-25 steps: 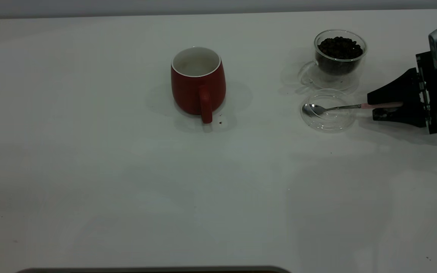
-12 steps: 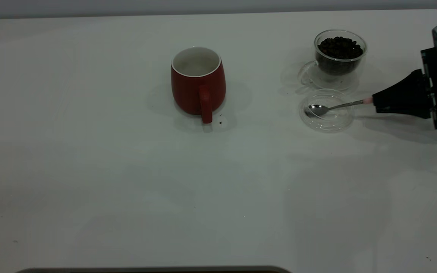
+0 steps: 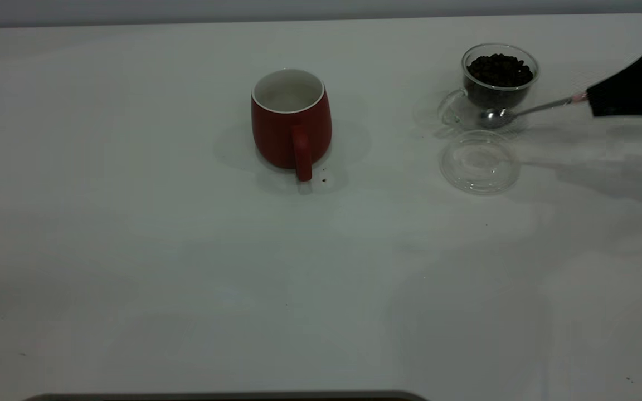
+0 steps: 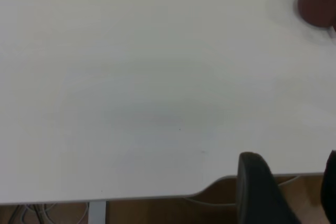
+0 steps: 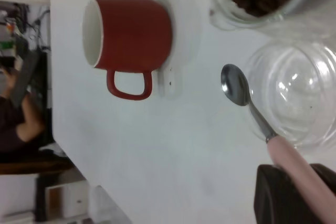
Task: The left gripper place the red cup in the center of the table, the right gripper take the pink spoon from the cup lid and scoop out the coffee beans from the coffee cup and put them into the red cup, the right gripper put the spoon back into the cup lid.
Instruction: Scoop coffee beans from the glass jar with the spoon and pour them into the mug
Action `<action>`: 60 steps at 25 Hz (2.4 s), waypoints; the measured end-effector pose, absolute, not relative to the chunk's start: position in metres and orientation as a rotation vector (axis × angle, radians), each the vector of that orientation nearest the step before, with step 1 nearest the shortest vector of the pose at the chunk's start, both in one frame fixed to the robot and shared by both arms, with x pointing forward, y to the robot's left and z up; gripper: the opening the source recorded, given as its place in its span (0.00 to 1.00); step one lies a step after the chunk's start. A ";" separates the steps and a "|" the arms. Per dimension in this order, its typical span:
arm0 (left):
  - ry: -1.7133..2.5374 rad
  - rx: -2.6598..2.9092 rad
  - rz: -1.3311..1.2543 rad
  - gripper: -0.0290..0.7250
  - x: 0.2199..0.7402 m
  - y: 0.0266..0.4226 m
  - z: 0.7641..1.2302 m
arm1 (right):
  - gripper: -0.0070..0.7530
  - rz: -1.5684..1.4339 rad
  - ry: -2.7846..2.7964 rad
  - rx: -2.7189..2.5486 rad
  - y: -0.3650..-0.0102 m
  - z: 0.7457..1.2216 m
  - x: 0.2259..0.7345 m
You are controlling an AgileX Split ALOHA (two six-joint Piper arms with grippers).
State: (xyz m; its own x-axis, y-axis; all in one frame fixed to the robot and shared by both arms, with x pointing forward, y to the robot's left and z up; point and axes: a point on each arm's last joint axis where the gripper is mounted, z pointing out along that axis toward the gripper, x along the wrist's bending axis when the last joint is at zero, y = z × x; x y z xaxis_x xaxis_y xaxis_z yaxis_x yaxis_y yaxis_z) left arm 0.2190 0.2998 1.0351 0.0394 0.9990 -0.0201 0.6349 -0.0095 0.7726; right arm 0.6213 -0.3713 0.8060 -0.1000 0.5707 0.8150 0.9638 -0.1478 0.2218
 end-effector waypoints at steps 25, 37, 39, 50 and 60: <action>1.660 1.710 0.763 0.51 0.219 0.300 1.035 | 0.14 -1.313 -1.668 -2.039 -0.376 0.844 0.653; 1.660 1.710 0.763 0.51 0.219 0.300 1.035 | 0.14 -1.279 -1.721 -2.068 -0.368 0.840 0.657; 1.660 1.710 0.763 0.51 0.219 0.300 1.035 | 0.14 -1.273 -1.728 -2.060 -0.365 0.839 0.657; 1.660 1.710 0.763 0.51 0.219 0.300 1.035 | 0.14 -1.213 -1.663 -2.036 -0.353 0.818 0.654; 1.660 1.710 0.763 0.51 0.219 0.300 1.035 | 0.14 -1.147 -1.458 -2.087 -0.357 0.819 0.650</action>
State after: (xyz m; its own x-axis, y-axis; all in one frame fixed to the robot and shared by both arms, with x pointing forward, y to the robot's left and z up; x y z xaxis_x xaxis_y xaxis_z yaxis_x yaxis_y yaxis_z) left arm 0.2190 0.2998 1.0351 0.0394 0.9990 -0.0201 0.6349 -0.0095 0.7726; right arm 0.6500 -0.3571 0.8186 0.1442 0.6162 0.7743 0.8976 -0.4108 0.1597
